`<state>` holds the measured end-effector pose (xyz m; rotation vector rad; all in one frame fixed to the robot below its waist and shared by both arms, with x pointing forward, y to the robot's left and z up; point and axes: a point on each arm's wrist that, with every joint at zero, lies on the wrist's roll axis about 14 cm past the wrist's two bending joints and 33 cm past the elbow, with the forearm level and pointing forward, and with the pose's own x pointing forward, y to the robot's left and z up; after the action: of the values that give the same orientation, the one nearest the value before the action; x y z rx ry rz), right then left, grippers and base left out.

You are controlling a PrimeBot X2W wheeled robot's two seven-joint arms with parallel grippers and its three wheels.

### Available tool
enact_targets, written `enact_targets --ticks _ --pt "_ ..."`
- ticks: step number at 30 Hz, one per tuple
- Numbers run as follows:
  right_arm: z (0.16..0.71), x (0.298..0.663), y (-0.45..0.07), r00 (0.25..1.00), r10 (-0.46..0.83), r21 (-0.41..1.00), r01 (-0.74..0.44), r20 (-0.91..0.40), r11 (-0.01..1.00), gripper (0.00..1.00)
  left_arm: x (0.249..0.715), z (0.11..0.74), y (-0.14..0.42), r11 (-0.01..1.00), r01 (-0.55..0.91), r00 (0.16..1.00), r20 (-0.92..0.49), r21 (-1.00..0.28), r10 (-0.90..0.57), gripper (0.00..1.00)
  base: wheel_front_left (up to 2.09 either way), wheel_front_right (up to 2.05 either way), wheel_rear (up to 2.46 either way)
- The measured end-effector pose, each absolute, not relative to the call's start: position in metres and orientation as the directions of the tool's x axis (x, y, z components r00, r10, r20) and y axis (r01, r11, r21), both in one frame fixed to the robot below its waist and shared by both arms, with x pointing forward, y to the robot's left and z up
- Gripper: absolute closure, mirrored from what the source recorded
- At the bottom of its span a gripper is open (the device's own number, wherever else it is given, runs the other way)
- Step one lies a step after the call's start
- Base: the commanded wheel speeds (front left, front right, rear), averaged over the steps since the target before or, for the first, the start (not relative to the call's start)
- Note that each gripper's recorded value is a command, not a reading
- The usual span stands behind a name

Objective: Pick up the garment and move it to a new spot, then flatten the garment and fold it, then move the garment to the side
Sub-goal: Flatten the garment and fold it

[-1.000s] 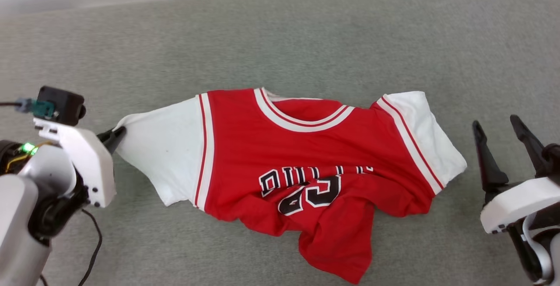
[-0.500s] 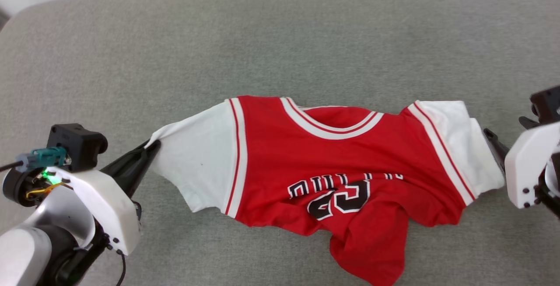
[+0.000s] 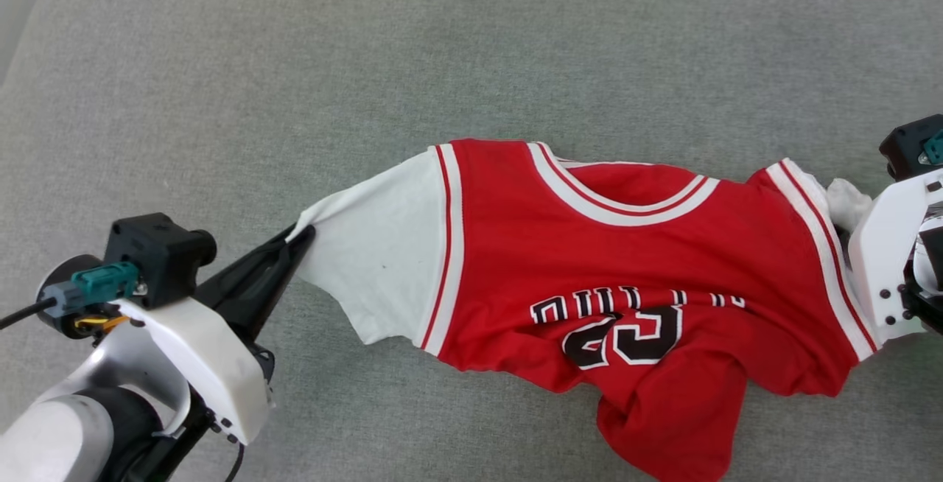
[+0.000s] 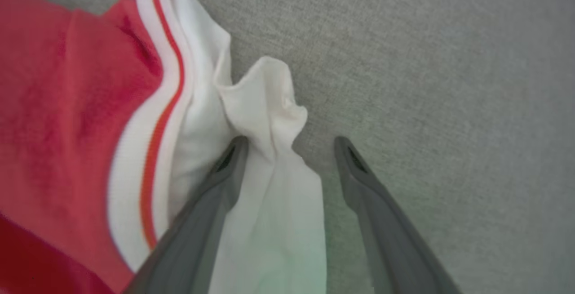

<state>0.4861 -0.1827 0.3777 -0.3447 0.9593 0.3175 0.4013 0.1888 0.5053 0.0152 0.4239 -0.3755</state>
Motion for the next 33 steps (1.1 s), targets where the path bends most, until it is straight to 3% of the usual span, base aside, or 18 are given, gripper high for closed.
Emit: enact_targets --ticks 6,8,9,15,22,31,33 --pt "0.359 0.481 -0.174 0.493 0.136 -0.105 -0.43 -0.859 0.897 0.0 0.401 0.498 0.192 0.934 0.352 0.839 -0.421 -0.065 -0.345 1.0 0.0 0.0 0.0" --pt "0.36 0.481 -0.174 0.498 0.139 -0.107 -0.433 -0.856 0.895 0.96 0.401 0.496 0.193 0.935 0.348 0.84 -0.423 -0.061 -0.34 1.0 0.0 0.0 0.0" --pt "0.361 0.481 -0.173 0.507 0.146 -0.105 -0.433 -0.85 0.895 1.0 0.401 0.496 0.194 0.936 0.346 0.84 -0.424 -0.059 -0.338 1.0 0.0 0.0 0.0" --pt "0.386 0.493 -0.184 0.621 0.149 -0.135 -0.386 -0.77 0.912 1.0 0.404 0.506 0.202 0.945 0.327 0.869 -0.386 -0.02 -0.309 1.0 0.0 0.0 0.0" --pt "0.467 0.507 -0.199 0.802 0.157 -0.19 -0.318 -0.576 0.929 1.0 0.403 0.544 0.208 0.955 0.297 0.921 -0.267 0.011 -0.284 1.0 0.0 0.0 0.0" --pt "0.573 0.495 -0.209 0.934 0.182 -0.182 -0.246 -0.307 0.952 1.0 0.402 0.618 0.221 0.969 0.233 0.972 -0.038 0.077 -0.23 1.0 0.0 0.0 0.0" --pt "0.613 0.485 -0.218 0.966 0.172 -0.182 -0.207 -0.192 0.961 1.0 0.4 0.649 0.225 0.973 0.207 0.975 0.059 0.105 -0.213 1.0 0.0 0.0 0.0"
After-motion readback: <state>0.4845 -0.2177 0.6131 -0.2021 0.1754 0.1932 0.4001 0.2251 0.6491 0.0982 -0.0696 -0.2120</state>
